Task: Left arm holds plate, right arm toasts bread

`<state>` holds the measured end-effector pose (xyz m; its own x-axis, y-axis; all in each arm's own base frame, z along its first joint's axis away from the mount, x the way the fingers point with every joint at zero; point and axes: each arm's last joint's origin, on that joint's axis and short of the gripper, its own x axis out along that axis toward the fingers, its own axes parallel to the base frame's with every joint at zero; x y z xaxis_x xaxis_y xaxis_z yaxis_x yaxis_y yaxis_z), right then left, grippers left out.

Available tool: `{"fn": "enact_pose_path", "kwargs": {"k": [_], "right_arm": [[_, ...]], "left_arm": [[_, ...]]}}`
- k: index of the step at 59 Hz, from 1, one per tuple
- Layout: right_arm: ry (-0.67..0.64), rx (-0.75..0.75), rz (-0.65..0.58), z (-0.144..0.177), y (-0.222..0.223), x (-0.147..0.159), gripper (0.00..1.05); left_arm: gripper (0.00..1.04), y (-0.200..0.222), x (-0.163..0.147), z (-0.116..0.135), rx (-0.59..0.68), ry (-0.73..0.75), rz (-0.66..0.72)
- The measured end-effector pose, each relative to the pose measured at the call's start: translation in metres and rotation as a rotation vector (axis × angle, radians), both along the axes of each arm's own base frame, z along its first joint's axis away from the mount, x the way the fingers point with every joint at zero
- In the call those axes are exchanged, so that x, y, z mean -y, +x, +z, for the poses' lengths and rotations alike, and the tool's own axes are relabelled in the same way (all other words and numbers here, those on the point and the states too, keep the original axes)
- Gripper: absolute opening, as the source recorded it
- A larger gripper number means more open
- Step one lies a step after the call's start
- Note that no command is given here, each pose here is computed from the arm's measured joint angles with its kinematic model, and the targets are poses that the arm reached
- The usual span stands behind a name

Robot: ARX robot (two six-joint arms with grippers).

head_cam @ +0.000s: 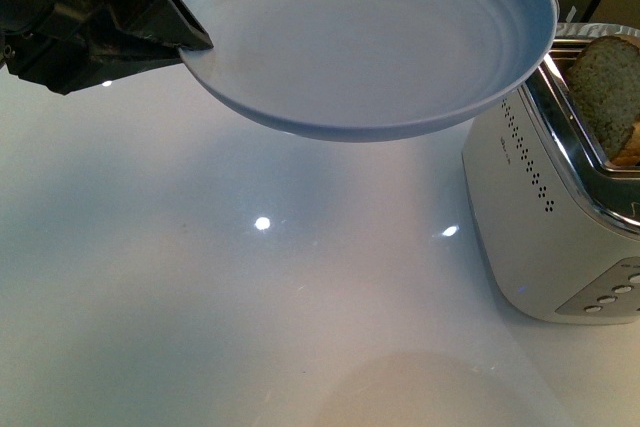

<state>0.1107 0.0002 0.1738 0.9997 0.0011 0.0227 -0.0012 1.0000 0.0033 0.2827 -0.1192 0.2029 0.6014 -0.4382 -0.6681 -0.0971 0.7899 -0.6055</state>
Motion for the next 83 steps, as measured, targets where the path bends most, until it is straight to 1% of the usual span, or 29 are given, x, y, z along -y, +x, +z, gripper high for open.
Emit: {"fn": "enact_pose_path", "kwargs": {"k": [12,17,22,38,40,47,50,69,77,83], "right_arm": [[0.0,0.0,0.0,0.0,-0.003,0.0,0.02],[0.0,-0.034,-0.002,-0.005,-0.01,0.0,0.02],[0.0,-0.007,0.0,-0.003,-0.014,0.0,0.02],[0.0,-0.005,-0.001,-0.003,-0.014,0.0,0.02],[0.0,-0.005,0.0,-0.003,-0.014,0.0,0.08],[0.0,-0.005,0.0,-0.003,-0.014,0.0,0.37],[0.0,-0.005,0.0,-0.003,-0.014,0.0,0.48],[0.0,-0.005,-0.001,-0.003,-0.014,0.0,0.97],[0.0,-0.005,0.0,-0.003,-0.014,0.0,0.96],[0.0,-0.005,0.0,-0.003,-0.014,0.0,0.96]], "left_arm": [[0.03,0.0,0.0,0.0,0.0,0.0,0.0],[0.03,0.0,0.0,0.0,0.0,0.0,0.0],[0.03,0.0,0.0,0.0,0.0,0.001,0.001],[0.03,0.0,0.0,0.0,0.0,0.001,0.0],[0.03,0.0,0.0,0.0,0.001,0.002,-0.002],[0.03,0.0,0.0,0.0,0.002,0.003,-0.005],[0.03,0.0,0.0,0.0,0.003,0.004,-0.007],[0.03,0.0,-0.001,0.0,0.006,0.01,-0.011],[0.03,0.001,-0.004,-0.001,0.003,0.017,-0.021],[0.03,0.003,-0.013,0.0,0.008,0.024,-0.014]]}}
